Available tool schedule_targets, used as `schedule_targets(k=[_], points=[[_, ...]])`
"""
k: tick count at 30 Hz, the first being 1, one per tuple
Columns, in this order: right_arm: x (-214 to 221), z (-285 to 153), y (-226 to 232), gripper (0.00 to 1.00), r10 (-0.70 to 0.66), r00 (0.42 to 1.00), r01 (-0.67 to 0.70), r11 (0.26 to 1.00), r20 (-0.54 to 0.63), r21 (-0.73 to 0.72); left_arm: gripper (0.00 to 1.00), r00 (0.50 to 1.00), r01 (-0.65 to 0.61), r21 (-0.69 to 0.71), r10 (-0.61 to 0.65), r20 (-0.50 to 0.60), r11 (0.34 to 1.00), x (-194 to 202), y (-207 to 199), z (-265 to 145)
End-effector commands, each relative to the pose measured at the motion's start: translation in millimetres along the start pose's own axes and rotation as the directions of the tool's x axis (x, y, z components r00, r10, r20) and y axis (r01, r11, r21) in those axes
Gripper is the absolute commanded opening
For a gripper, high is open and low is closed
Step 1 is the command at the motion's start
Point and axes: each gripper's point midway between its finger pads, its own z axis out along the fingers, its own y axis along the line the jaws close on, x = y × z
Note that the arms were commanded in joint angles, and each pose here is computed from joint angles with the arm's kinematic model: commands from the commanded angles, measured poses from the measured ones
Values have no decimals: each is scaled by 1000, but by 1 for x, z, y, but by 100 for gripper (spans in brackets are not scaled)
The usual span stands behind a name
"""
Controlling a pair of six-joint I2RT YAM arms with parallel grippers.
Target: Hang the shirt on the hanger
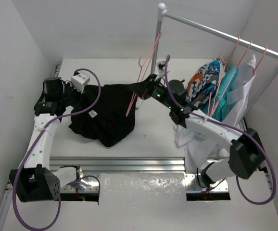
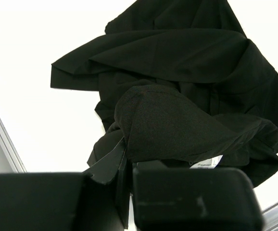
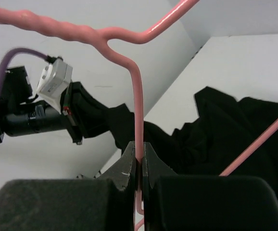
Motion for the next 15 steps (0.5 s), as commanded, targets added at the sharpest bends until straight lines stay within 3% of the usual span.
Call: schedule_targets(k=[1,6,9,15], points=[[-10,17,39,0,48,988,-30,992,148,-121,0,997,-4,-45,7,77,999,-30,14,-5],[9,36,89,0,92,963,-36,976,252,-217,0,996,24,-51,-20,87,998,-42,23,-1],[5,31,117,0,136,902,-18,959,409,-281,0,996,38,-62,-33,84,997,-45,28,1],[22,28,142,0,135,792,12,972,595,-236,0,996,42,-68,-37,78,997,-49,32,3]])
